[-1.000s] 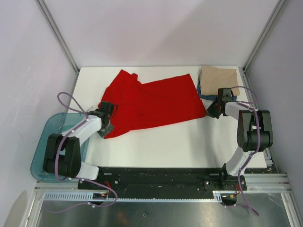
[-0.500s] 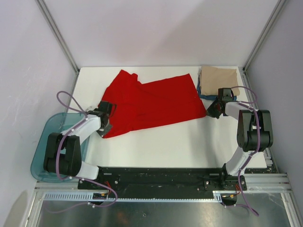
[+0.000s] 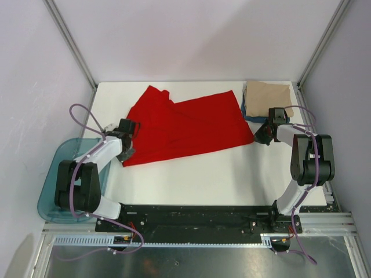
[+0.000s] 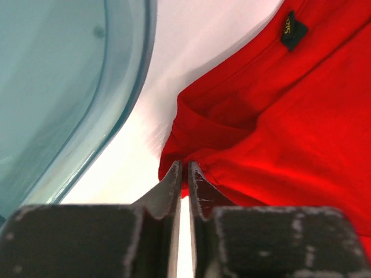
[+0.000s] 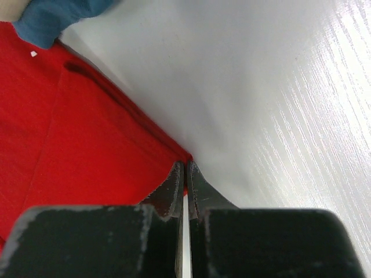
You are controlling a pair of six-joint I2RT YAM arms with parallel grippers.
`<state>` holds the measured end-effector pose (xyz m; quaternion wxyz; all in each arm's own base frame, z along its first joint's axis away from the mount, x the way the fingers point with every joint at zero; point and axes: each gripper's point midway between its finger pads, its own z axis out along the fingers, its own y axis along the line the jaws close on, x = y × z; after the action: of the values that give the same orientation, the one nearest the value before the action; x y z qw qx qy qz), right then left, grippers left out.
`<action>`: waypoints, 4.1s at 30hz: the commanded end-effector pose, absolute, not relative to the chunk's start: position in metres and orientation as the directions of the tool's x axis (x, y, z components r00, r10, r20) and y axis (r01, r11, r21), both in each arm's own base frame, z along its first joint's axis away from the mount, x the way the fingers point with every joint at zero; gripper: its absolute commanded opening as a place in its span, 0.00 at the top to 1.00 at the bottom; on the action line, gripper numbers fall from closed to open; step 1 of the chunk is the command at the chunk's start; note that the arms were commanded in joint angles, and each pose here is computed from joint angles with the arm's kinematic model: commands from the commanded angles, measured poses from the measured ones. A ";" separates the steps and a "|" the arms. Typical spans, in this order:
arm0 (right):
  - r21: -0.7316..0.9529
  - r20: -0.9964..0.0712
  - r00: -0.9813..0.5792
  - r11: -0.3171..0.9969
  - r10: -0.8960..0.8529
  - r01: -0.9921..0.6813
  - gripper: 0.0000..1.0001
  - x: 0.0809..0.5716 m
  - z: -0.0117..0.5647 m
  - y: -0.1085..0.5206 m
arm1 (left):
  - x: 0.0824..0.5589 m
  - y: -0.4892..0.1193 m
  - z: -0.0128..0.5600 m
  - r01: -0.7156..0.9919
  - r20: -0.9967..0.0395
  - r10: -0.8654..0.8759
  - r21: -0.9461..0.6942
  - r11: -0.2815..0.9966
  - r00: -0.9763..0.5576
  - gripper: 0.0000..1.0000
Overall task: Fold and stack the t-shirts
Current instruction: Fold the flattened tshirt in 1/3 of the way
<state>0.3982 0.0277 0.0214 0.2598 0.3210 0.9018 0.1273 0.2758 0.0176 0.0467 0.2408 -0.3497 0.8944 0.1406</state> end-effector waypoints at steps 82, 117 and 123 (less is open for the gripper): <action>0.135 -0.284 -0.669 0.720 0.686 0.681 1.00 0.290 0.008 -0.004 | 0.185 0.026 0.044 -0.849 -0.519 -0.733 -0.026 0.527 -0.439 1.00; 0.335 -0.353 -0.603 0.698 0.716 0.633 0.47 0.241 0.114 0.009 | 0.178 -0.019 0.100 -0.751 -0.464 -0.708 -0.128 0.648 -0.532 0.23; 0.352 -0.452 -0.658 0.798 0.602 0.489 0.49 0.301 0.132 0.031 | 0.238 -0.034 0.150 -0.566 -0.572 -0.540 -0.154 0.810 -0.617 0.25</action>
<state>0.2590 0.0229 0.1168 0.2335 0.3526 0.9012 0.0946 0.1904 -0.0239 0.1132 0.2527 -0.3989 0.8808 0.0353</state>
